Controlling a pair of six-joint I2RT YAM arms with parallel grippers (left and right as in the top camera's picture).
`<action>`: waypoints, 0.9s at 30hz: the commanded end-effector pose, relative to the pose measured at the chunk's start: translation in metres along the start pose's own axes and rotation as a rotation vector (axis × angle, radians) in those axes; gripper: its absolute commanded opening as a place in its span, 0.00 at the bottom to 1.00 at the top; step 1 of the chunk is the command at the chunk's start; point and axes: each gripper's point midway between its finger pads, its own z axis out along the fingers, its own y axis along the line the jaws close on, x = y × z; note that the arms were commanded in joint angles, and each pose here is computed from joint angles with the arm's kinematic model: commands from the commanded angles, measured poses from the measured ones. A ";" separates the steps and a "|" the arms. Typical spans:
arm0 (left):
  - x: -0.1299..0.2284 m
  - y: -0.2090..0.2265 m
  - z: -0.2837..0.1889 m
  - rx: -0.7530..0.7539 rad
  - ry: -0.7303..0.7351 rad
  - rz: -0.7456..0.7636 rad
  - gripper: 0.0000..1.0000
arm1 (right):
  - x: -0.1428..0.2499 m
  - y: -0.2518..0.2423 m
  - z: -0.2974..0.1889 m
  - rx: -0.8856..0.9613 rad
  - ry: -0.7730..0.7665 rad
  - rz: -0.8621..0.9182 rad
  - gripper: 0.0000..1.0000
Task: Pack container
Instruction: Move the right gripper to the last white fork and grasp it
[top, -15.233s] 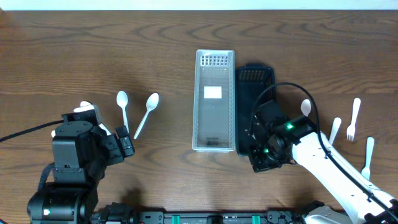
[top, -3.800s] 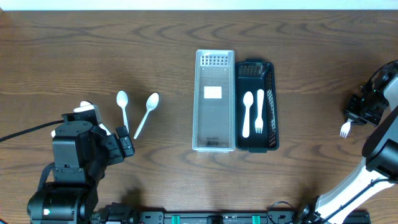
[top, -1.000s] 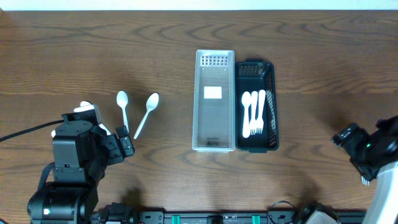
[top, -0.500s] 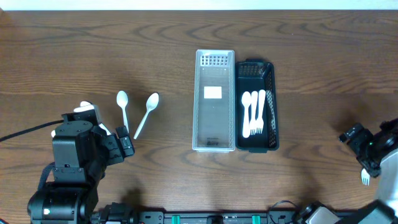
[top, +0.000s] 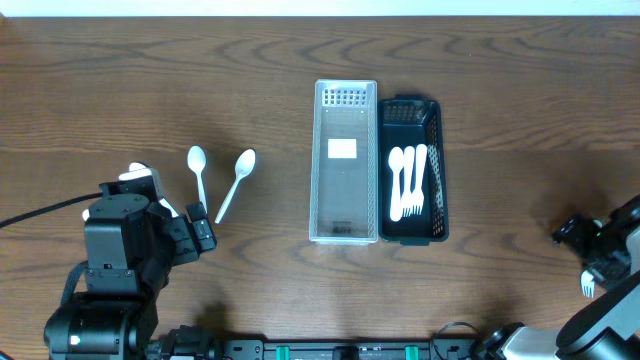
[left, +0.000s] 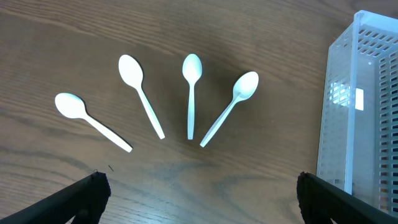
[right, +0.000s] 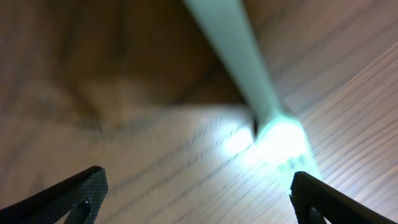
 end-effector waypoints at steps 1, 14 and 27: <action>-0.002 0.001 -0.001 -0.007 -0.001 -0.012 0.98 | -0.024 -0.013 -0.013 0.062 -0.063 -0.020 0.98; -0.002 0.001 0.003 -0.011 0.015 -0.010 0.98 | -0.026 -0.024 0.009 0.129 -0.009 -0.062 0.98; -0.002 0.001 0.003 -0.011 0.015 -0.010 0.98 | -0.024 -0.010 0.038 0.051 0.045 -0.106 0.97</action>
